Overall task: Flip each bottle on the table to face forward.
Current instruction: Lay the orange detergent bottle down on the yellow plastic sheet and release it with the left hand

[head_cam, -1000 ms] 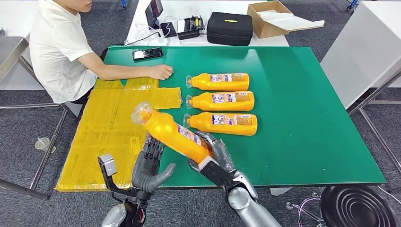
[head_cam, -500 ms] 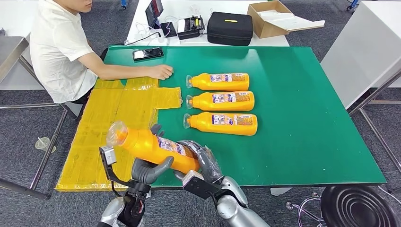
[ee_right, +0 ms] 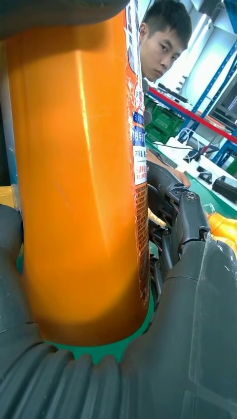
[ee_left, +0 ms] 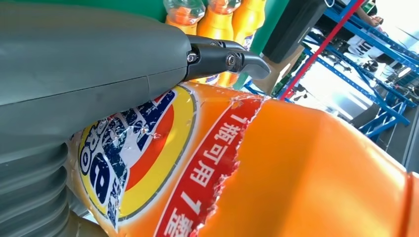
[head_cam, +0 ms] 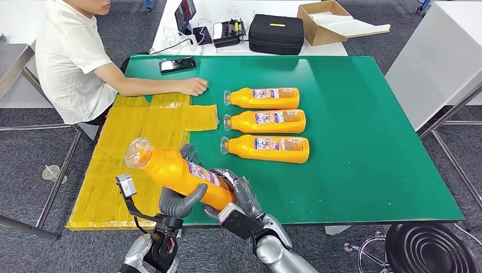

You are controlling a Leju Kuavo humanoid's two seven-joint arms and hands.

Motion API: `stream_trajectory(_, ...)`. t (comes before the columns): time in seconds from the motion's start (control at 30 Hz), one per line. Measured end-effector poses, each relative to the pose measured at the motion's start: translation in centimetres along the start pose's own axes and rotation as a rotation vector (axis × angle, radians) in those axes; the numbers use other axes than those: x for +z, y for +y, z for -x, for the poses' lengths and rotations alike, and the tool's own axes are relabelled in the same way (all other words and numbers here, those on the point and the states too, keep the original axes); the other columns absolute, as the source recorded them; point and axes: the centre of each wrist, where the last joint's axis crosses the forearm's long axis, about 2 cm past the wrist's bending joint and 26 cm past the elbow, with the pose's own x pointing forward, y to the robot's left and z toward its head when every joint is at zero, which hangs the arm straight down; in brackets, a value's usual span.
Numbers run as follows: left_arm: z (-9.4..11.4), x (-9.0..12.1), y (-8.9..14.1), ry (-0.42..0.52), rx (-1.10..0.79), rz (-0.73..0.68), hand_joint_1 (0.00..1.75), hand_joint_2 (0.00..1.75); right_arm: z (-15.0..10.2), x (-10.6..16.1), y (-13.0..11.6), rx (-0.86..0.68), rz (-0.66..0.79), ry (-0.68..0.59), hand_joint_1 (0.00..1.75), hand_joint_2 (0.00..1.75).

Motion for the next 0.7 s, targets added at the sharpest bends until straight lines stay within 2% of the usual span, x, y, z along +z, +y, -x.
stream_trajectory(0.03,0.0,0.1,-0.1,-0.008,0.005,0.003,1.75,1.75,0.0,0.0,0.0,-0.011,-0.002,-0.001,1.71,1.75)
stream_trajectory(0.07,0.0,0.1,-0.1,-0.018,0.014,0.006,1.75,1.75,0.0,0.0,0.0,-0.025,-0.004,-0.002,1.62,1.75)
stream_trajectory(0.1,0.0,0.3,-0.2,-0.031,0.026,0.010,1.75,1.75,0.0,0.0,0.1,-0.041,-0.007,-0.005,1.27,1.75)
stream_trajectory(0.17,-0.1,0.5,-0.5,-0.056,0.054,0.021,1.75,1.75,-0.1,-0.1,0.1,-0.074,-0.015,-0.014,0.42,1.75)
stream_trajectory(0.2,-0.2,0.6,-0.6,-0.067,0.064,0.027,1.75,1.75,-0.1,-0.2,0.1,-0.091,-0.020,-0.019,0.08,1.75)
stream_trajectory(0.23,-0.4,0.7,-0.7,-0.079,0.070,0.035,1.75,1.75,-0.1,-0.2,0.2,-0.107,-0.025,-0.023,0.00,1.75)
stream_trajectory(0.37,-1.3,0.4,-1.1,-0.131,0.072,0.073,1.75,1.75,-0.1,0.0,0.5,-0.145,-0.033,-0.015,0.00,0.00)
stream_trajectory(0.7,-2.4,0.1,-1.9,-0.206,0.043,0.077,1.75,1.75,0.4,0.6,1.2,-0.162,0.004,0.034,0.00,0.00)
